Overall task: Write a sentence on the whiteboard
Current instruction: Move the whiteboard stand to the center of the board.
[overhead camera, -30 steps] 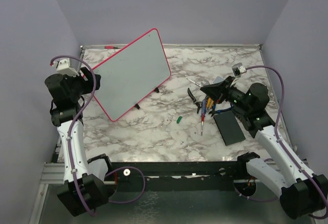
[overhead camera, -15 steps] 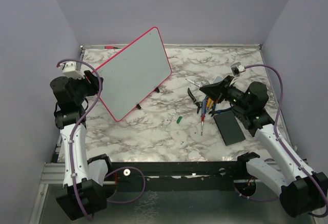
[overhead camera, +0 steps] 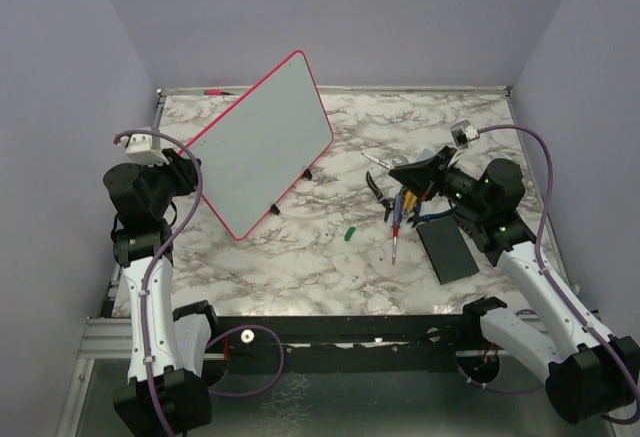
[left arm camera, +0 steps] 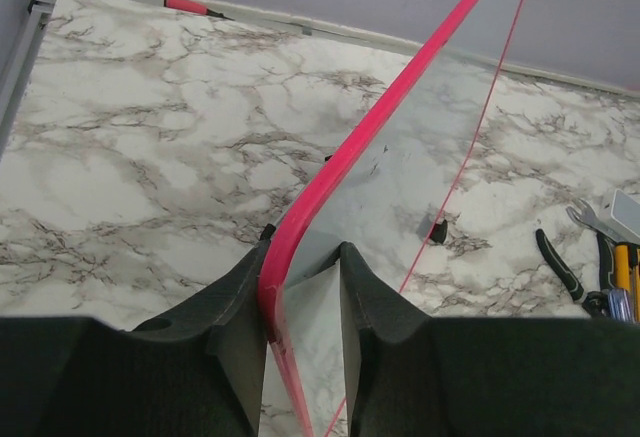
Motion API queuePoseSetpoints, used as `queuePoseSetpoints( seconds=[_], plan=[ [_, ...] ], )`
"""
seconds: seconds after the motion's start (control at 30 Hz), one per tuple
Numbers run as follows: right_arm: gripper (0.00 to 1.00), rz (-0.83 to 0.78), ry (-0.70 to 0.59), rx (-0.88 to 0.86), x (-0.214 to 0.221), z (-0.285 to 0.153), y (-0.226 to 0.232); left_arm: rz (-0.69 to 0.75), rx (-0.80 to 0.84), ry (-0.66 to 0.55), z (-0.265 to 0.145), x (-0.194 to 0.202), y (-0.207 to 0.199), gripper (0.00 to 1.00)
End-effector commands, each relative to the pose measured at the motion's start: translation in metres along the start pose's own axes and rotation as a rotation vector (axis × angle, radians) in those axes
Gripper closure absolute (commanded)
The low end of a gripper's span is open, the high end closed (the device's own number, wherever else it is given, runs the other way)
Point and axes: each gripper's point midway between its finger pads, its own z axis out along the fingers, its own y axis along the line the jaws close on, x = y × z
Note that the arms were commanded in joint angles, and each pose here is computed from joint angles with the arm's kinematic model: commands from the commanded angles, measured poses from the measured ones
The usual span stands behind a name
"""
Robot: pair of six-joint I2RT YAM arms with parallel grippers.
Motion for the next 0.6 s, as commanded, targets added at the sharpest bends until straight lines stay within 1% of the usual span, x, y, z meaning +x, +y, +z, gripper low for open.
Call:
queuePoseSetpoints(
  seconds=[0.0,0.13,0.2,0.4,0.43,0.57],
  plan=[
    [0.99,-0.021,-0.018,-0.035,-0.013,0.001,0.009,0.012,0.041,-0.014,-0.005,0.007,-0.011,0.73],
    [0.99,-0.025,-0.016,-0.036,-0.014,0.0,0.009,0.011,0.06,-0.019,-0.008,0.011,-0.015,0.82],
    [1.0,-0.025,-0.016,-0.036,-0.014,0.0,0.01,0.011,0.08,-0.019,-0.009,0.014,-0.019,0.84],
    [0.99,-0.033,-0.01,-0.026,-0.014,-0.001,0.009,0.034,0.149,-0.021,-0.015,0.022,-0.036,0.99],
    [0.99,-0.035,-0.011,-0.024,-0.015,-0.001,0.009,0.041,0.156,-0.021,-0.015,0.023,-0.038,1.0],
    [0.99,-0.039,-0.014,-0.023,-0.017,-0.001,0.009,0.059,0.208,-0.016,-0.018,0.028,-0.049,1.0]
  ],
)
